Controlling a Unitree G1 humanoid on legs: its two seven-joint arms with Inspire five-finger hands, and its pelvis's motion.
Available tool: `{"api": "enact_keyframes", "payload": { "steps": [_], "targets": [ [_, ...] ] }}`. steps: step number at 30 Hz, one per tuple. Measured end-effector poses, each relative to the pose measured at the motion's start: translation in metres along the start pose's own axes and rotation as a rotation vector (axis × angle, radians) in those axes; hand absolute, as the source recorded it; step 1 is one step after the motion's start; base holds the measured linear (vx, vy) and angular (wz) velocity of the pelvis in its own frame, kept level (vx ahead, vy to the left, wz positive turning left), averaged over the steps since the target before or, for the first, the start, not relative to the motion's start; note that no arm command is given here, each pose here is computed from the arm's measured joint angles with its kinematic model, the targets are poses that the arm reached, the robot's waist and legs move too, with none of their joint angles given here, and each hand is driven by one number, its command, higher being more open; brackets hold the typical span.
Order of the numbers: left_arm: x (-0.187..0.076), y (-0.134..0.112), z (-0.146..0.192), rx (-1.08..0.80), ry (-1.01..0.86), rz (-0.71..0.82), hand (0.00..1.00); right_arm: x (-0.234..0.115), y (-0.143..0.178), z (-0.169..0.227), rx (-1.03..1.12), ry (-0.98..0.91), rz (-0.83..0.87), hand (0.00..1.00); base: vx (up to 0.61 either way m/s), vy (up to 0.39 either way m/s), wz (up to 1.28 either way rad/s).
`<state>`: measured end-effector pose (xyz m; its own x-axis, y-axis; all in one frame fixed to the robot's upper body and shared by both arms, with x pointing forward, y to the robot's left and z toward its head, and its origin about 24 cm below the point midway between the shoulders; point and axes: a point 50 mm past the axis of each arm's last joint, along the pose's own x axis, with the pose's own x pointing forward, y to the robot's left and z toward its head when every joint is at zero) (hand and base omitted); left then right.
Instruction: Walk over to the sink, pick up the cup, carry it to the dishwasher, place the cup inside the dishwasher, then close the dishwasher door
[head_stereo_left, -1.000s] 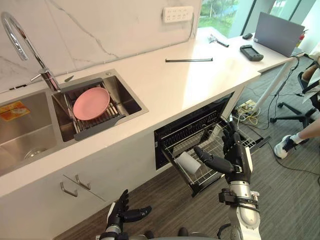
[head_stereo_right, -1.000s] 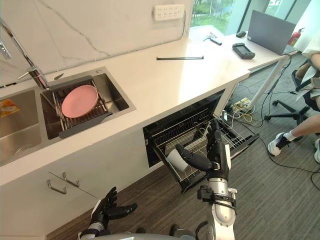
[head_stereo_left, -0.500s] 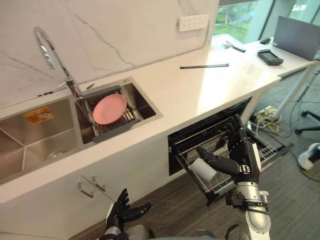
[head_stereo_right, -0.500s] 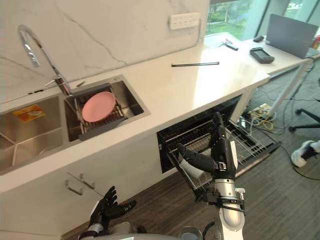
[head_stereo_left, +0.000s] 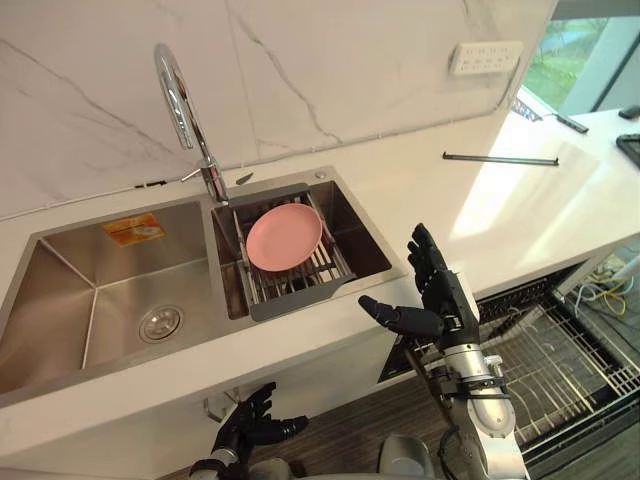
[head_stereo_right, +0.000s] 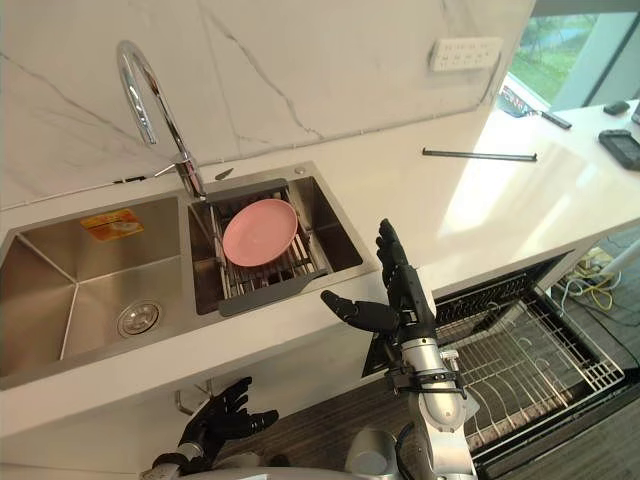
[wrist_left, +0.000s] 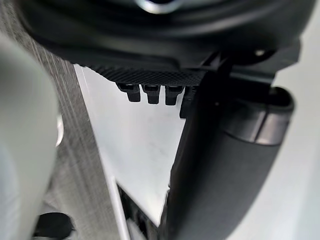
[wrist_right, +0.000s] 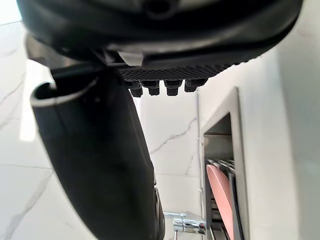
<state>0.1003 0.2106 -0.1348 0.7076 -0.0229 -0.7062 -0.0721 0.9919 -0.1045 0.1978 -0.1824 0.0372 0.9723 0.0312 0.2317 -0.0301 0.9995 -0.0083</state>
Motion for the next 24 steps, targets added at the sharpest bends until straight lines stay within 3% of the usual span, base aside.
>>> {"api": "enact_keyframes", "payload": {
  "steps": [7, 24],
  "targets": [
    [-0.008, 0.001, -0.009, -0.084, -0.056, 0.142, 1.00, -0.002, -0.005, 0.004, -0.028, -0.031, -0.031, 1.00, 0.09, -0.145, 0.26],
    [-0.013, 0.000, -0.026, 0.021, 0.019, 0.101, 1.00, 0.005, -0.009, -0.013, -0.077, 0.090, 0.077, 1.00, 0.05, -0.002, 0.06]
  ]
}}
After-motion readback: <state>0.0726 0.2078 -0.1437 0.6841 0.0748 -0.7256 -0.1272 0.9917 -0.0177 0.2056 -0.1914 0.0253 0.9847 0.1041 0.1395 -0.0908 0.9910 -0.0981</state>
